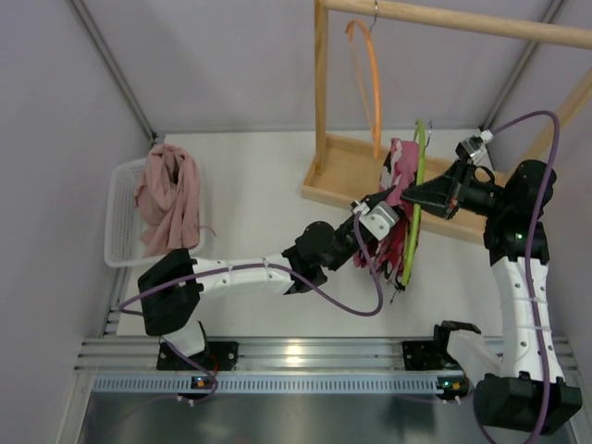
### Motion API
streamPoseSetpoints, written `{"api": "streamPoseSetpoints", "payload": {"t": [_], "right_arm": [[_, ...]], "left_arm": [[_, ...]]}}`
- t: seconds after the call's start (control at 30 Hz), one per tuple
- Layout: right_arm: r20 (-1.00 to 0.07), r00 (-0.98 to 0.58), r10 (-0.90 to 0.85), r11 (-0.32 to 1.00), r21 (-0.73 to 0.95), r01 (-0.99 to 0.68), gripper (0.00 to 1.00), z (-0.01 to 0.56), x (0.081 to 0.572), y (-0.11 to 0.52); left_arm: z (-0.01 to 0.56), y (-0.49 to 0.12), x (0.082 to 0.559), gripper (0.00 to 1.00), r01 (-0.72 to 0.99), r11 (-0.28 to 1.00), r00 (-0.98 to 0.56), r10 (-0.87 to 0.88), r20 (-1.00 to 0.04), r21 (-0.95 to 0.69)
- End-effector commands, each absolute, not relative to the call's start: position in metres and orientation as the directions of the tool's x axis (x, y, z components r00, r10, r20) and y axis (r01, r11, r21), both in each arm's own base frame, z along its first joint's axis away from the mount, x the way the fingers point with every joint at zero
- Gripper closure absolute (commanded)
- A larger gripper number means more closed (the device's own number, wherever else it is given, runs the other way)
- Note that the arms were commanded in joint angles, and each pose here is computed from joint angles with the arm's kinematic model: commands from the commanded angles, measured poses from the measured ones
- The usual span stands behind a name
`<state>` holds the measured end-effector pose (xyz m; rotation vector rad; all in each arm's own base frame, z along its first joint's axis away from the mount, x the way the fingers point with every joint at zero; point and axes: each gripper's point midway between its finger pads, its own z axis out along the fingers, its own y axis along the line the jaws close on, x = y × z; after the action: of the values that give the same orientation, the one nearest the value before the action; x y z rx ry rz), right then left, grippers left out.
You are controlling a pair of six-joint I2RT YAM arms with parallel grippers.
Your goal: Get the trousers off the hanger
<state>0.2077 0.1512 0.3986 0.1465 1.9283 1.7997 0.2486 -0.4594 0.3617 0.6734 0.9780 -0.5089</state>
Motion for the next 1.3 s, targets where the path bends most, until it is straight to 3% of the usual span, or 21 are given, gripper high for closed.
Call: {"api": "streamPoseSetpoints", "payload": {"t": [0.0,0.2,0.47,1.17,1.27], "right_arm": [[-0.437,-0.817,0.376,0.158,0.899,-0.408,1.00,0.399,0.199,0.155],[-0.471,-0.802,0.367,0.167,0.882,-0.441,1.00,0.384,0.196,0.152],[-0.425,-0.807,0.411,0.179,0.905,-0.385,1.00,0.362,0.209,0.134],[-0.339,-0.811,0.477,0.220,0.939,-0.263,1.00,0.316,0.243,0.091],[-0.382,-0.793,0.475,0.257,0.922,-0.290,1.00,0.311,0.253,0.082]], "left_arm": [[0.501,-0.416,0.218,1.00,0.708,0.696,0.529,-0.415,-0.741,0.116],[0.542,-0.399,0.222,1.00,0.688,0.724,0.514,-0.444,-0.733,0.044],[0.595,-0.370,0.218,1.00,0.674,0.739,0.532,-0.474,-0.702,0.011],[0.714,-0.299,0.196,1.00,0.630,0.774,0.634,-0.561,-0.532,-0.065],[0.730,-0.286,0.188,1.00,0.649,0.757,0.625,-0.591,-0.509,-0.082]]}}
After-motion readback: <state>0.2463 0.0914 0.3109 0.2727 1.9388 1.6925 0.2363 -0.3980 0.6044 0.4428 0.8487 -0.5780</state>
